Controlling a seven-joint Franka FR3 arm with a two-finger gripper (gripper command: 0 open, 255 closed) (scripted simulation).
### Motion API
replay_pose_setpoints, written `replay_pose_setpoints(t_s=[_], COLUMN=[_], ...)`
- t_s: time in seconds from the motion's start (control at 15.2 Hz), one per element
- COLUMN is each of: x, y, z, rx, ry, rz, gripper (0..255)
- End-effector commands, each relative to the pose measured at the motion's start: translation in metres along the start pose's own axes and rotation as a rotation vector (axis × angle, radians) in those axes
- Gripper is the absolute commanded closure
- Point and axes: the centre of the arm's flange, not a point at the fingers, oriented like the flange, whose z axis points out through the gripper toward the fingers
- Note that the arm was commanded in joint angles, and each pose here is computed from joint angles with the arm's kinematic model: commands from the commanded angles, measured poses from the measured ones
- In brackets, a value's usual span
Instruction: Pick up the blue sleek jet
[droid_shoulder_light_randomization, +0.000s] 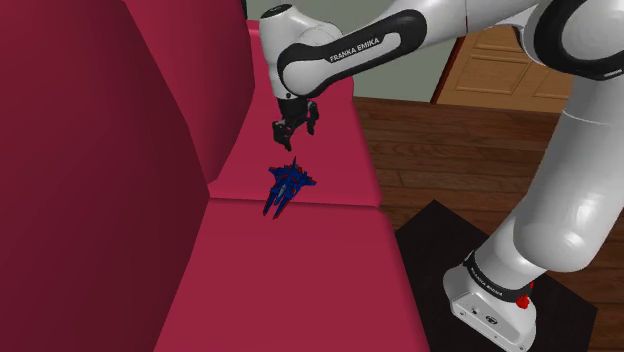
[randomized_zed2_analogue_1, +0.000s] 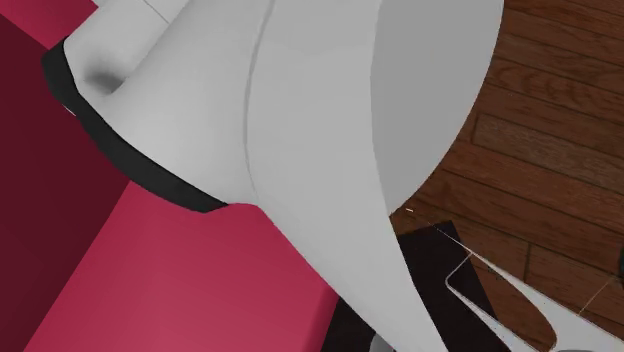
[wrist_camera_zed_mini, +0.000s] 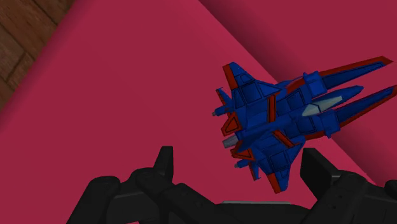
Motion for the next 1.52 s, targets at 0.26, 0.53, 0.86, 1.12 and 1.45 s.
replay_pose_setpoints(t_s=[0.26,0.53,0.86,1.12,1.45], x=[0.057,0.094,0.097,0.098,0.097], y=[-0.043,-0.07,-0.076,-0.08,-0.08], z=[0.046,0.078,0.099,0.118,0.118], rx=[-0.028,-0.047,-0.047,-0.047,-0.047], ry=[-0.026,-0.043,-0.044,-0.044,-0.044], rz=[-0.007,-0.012,-0.012,-0.012,-0.012], gripper=[0,0,0,0,255])
